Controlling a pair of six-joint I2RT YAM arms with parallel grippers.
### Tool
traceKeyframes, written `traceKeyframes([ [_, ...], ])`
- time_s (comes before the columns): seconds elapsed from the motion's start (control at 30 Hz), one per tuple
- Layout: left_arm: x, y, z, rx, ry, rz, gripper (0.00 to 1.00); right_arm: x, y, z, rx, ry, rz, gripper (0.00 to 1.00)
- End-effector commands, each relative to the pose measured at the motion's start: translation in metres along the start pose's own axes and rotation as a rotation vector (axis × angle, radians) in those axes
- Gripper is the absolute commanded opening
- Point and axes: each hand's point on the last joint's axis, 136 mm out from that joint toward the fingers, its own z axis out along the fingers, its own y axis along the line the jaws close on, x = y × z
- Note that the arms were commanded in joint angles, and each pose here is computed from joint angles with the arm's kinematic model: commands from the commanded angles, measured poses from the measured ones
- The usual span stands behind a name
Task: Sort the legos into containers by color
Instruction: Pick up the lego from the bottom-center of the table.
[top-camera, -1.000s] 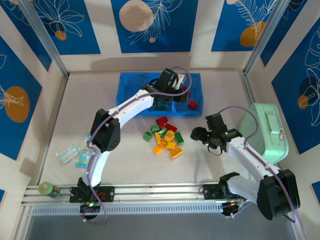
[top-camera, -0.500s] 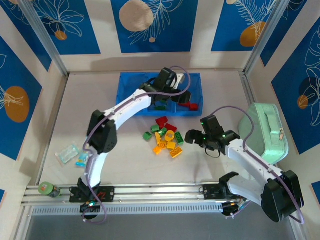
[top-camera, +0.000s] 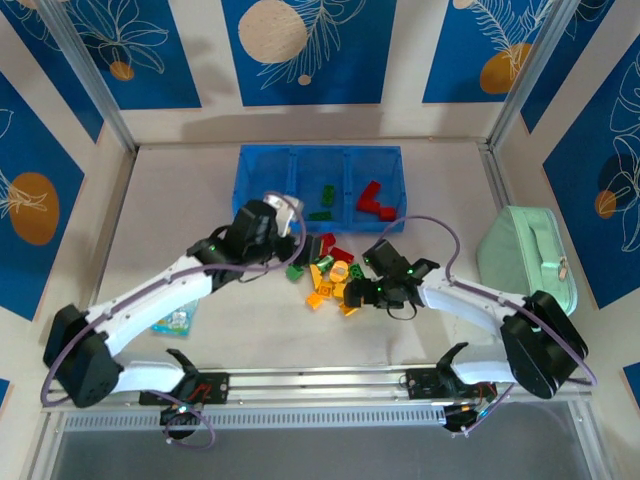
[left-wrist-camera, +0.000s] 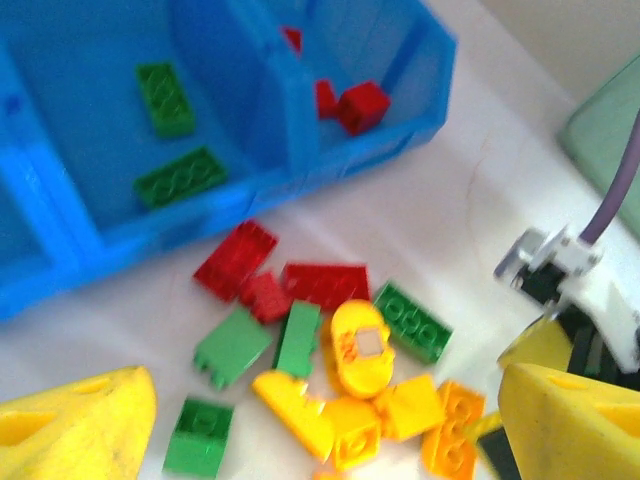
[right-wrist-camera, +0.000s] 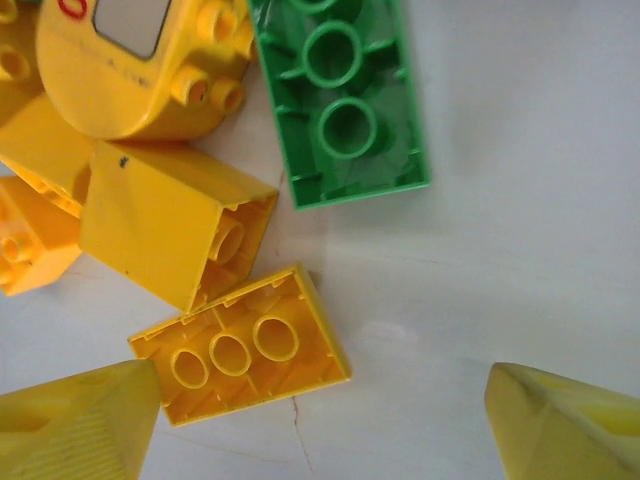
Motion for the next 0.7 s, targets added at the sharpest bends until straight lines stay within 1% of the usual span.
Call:
traceKeyframes([
  [0.0,0.019,0.014,-0.018,-0.055,-0.018,-0.035,0.89,-0.006,0.021,0.001,-0.052,-0.005,-0.052,0.83],
  [0.17,0.044,0.03,-0.033,-0.105,-0.012,-0.053,0.9,-0.005,0.025,0.012,-0.021,0.024,-0.06,0.81],
  [0.3,0.056,0.036,-0.034,-0.12,-0.001,-0.067,0.9,-0.005,0.027,0.02,0.012,0.043,-0.064,0.75],
  [0.37,0.061,0.037,-0.033,-0.122,0.006,-0.074,0.9,-0.003,0.025,0.022,0.047,0.05,-0.07,0.74],
  [0.47,0.066,0.04,-0.033,-0.13,0.015,-0.078,0.9,0.002,0.02,0.027,0.087,0.065,-0.065,0.66],
  [0.67,0.077,0.047,-0.034,-0.156,0.028,-0.083,0.9,0.013,0.017,0.032,0.123,0.086,-0.045,0.53],
])
